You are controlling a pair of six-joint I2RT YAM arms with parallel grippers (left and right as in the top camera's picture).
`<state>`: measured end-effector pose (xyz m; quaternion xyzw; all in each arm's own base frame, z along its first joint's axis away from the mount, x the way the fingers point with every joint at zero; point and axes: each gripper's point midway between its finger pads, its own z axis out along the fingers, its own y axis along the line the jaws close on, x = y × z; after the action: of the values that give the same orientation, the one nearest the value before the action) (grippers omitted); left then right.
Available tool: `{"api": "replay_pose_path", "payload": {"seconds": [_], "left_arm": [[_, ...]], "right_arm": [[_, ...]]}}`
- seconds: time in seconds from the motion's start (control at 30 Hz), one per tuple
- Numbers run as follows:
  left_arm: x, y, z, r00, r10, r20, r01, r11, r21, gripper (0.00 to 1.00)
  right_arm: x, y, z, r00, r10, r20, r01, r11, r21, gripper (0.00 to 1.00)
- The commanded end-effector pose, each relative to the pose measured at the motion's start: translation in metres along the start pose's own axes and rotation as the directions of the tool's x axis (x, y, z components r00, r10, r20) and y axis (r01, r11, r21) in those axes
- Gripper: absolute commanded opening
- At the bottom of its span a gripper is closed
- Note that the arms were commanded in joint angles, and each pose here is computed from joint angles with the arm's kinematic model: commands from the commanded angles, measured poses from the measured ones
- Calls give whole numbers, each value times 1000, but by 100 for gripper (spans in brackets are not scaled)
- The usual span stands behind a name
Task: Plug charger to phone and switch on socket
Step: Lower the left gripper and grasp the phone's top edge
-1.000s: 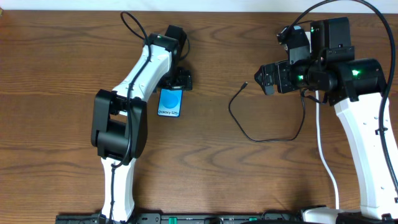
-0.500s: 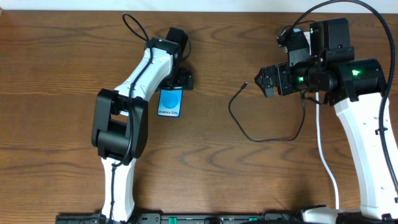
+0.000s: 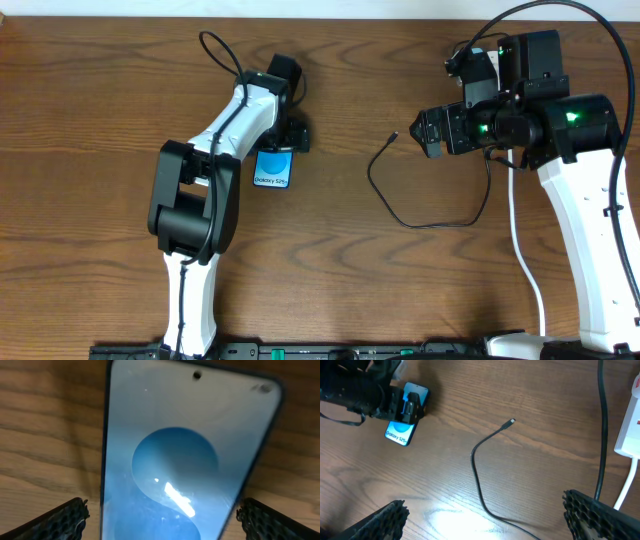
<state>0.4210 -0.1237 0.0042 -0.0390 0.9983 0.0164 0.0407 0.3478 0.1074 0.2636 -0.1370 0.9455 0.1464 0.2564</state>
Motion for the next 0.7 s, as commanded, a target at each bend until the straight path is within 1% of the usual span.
{"api": "replay_pose_path", "payload": {"seconds": [0.0,0.37,0.57,0.67], "left_arm": [[3,3,10,1000,-8,-15,7,1000,-23,99],[15,3,20,999,-1,-44,0,1000,-23,98],[17,3,22,999,0,-48,-1,1000,-25,91],[17,4,22,999,0,-48,-1,1000,-25,86]], "right_arm": [[1,2,-1,1000,-21,-3,21,1000,4,99],[3,2,-1,1000,-19,-9,19,1000,4,99],[3,2,-1,1000,-19,-9,19,1000,4,99],[3,2,-1,1000,-19,-9,19,1000,4,99]]}}
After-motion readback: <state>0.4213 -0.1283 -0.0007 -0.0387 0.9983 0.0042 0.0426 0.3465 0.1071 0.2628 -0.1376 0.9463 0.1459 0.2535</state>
